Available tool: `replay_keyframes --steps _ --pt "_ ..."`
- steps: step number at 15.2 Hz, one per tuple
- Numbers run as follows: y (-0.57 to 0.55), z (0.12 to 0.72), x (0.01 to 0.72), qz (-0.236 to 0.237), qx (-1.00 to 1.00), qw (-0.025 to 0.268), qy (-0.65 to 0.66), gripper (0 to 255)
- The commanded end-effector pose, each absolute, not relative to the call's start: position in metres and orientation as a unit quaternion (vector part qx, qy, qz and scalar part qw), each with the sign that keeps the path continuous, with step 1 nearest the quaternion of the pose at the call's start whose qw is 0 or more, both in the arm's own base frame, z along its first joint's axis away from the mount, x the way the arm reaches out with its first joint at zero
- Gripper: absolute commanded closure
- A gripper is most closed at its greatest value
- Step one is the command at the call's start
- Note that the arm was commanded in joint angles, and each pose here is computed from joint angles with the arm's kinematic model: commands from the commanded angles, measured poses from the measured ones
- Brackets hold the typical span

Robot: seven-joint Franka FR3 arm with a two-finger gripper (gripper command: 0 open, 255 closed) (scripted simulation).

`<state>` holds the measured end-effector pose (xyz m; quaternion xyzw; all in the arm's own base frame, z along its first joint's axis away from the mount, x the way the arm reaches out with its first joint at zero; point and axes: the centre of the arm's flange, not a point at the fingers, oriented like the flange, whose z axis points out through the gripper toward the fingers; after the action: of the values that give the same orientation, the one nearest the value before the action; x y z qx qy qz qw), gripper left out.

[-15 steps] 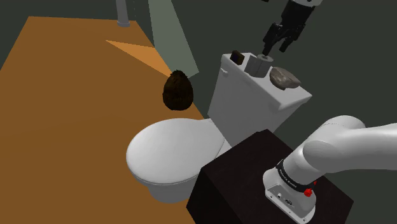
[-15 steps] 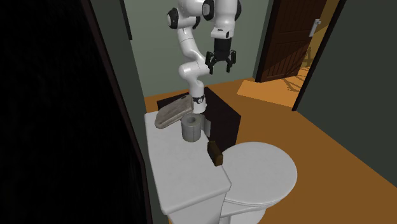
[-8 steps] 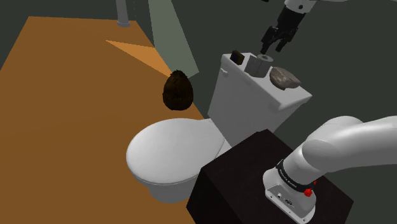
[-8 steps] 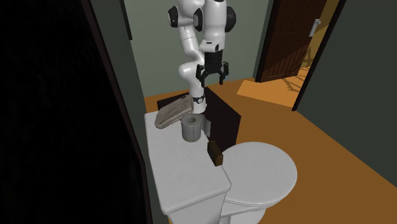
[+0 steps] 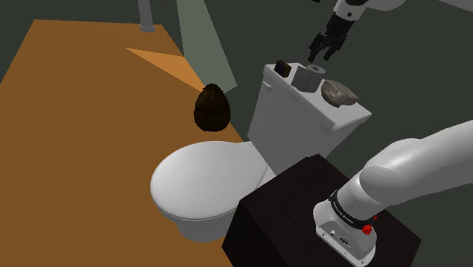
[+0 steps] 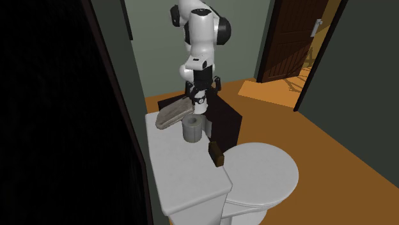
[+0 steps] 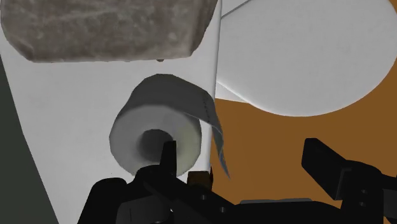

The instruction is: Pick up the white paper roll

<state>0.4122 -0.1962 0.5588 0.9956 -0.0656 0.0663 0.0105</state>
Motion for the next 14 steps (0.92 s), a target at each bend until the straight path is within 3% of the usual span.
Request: replay_keyframes --steps 1,14 --pt "-0.217 0.546 0.427 0.068 0.995 0.007 -0.066 0" --pt "-0.274 0.483 0.463 0.073 0.995 -0.004 -0.067 0"
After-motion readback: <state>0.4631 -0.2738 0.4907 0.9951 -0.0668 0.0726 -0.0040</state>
